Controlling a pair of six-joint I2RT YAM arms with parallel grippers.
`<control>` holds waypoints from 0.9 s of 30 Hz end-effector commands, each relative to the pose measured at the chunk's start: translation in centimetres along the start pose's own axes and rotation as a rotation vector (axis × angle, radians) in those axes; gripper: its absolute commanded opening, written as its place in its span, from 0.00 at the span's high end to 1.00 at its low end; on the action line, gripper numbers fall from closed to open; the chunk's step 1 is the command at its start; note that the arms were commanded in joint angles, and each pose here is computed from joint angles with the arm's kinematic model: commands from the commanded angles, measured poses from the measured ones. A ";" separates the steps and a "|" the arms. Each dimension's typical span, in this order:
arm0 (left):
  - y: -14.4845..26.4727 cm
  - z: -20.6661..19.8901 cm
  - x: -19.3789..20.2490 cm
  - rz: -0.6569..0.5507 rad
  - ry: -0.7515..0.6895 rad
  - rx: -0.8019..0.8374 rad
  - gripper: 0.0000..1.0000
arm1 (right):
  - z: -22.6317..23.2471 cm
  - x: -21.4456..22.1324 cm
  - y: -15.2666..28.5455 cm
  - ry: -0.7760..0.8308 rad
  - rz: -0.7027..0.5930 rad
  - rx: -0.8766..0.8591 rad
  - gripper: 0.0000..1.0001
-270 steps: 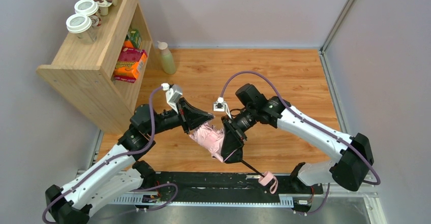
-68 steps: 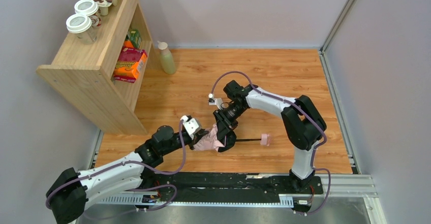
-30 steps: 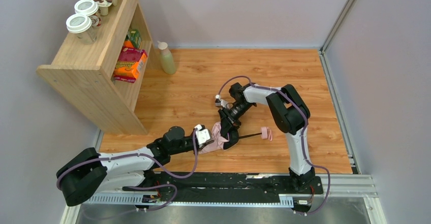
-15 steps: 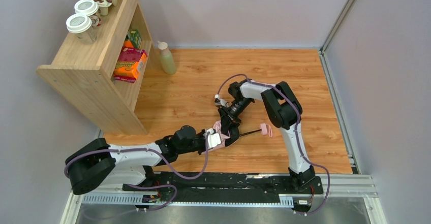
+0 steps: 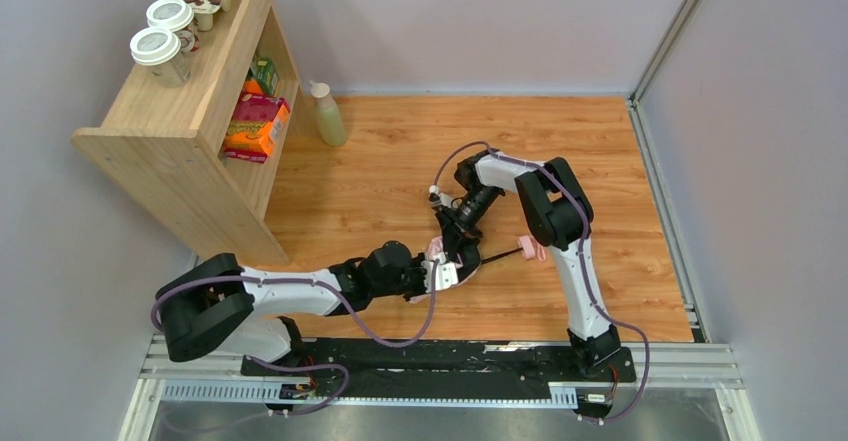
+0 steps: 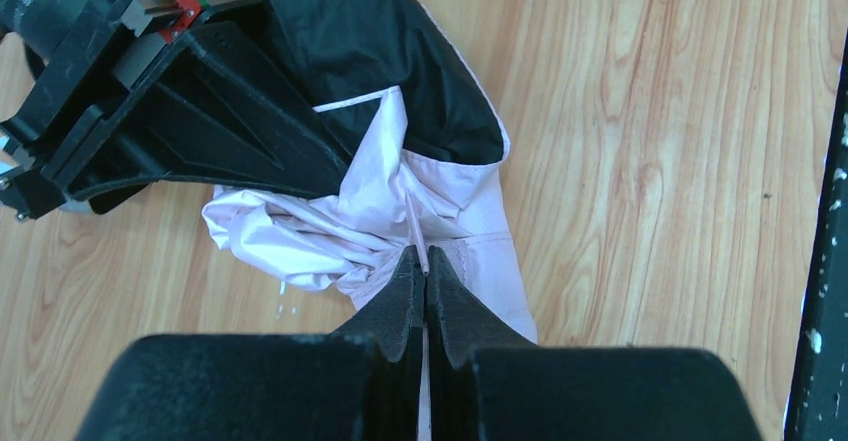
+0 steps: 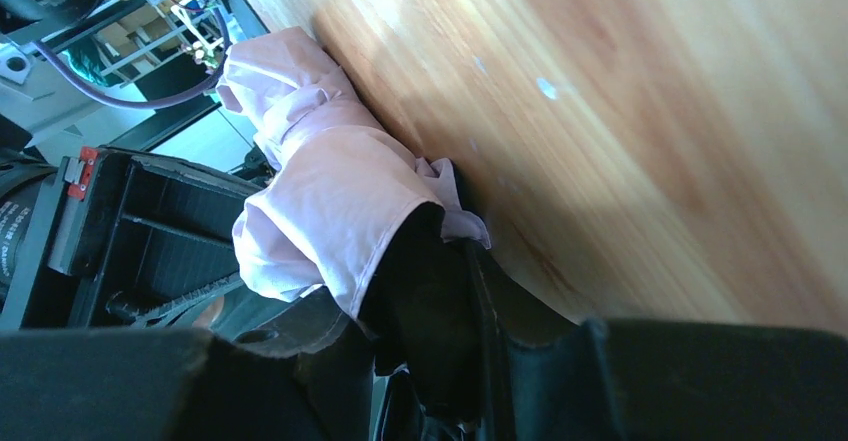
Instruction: Put away the umbrella
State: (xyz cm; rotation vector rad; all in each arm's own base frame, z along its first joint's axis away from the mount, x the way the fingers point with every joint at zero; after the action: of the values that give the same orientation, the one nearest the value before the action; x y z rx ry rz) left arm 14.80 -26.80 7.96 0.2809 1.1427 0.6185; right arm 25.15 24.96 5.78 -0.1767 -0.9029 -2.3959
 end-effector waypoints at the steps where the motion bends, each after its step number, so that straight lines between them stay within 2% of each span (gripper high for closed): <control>1: -0.5 -8.3 -0.1 -0.019 0.114 0.492 1.00 | -3.0 -5.9 2.4 0.146 -0.235 0.194 1.00; 2: -0.9 -8.2 -0.4 -0.021 0.121 0.499 1.00 | -2.7 -5.9 2.5 0.153 -0.239 0.189 1.00; 3: -1.0 -8.9 0.6 0.036 0.139 0.540 1.00 | -2.6 -5.9 2.5 0.155 -0.239 0.192 1.00; 6: -1.9 -9.2 0.7 0.054 0.166 0.570 0.99 | -3.0 -5.9 2.8 0.155 -0.246 0.200 1.00; 7: -2.1 -9.3 0.8 0.062 0.180 0.570 0.94 | -3.1 -5.8 2.7 0.149 -0.243 0.200 1.00; 12: -2.3 -9.7 0.9 0.050 0.211 0.590 0.84 | -2.9 -5.9 2.9 0.155 -0.250 0.198 1.00; 14: -2.3 -10.0 0.7 0.042 0.225 0.618 0.77 | -2.8 -5.9 3.2 0.157 -0.258 0.198 1.00; 17: -2.6 -10.3 1.0 0.066 0.246 0.640 0.72 | -2.5 -6.0 3.4 0.163 -0.265 0.197 1.00; 19: -2.4 -10.0 0.8 0.063 0.243 0.626 0.73 | -2.4 -5.9 3.7 0.168 -0.274 0.200 1.00; 21: -1.4 -9.0 -0.7 -0.027 0.226 0.554 0.76 | -2.5 -5.8 3.7 0.166 -0.276 0.206 1.00; 23: 0.0 -6.7 -4.2 -0.106 0.196 0.487 0.76 | -2.7 -5.8 3.8 0.161 -0.277 0.216 1.00; 24: 2.0 -5.5 -6.1 -0.142 0.195 0.446 0.76 | -2.6 -5.7 3.8 0.174 -0.281 0.214 1.00; 27: 6.2 -1.8 -10.7 -0.300 0.228 0.263 0.70 | -1.9 -5.6 4.0 0.205 -0.338 0.224 1.00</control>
State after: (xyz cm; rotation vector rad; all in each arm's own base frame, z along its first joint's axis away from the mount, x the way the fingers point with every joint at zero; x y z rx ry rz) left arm 7.70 -28.90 9.09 0.5501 1.4665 0.3114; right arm 29.16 24.49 6.11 -0.0114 -0.9320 -2.5247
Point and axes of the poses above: each gripper's point midway between its finger pads, its own y axis back along the fingers, its own z axis along the line the jaws close on, x = y × z, the point moved 5 cm from there along y, back along the fingers, and after that the axes turned 8 degrees about -y, right-handed, at the moved point
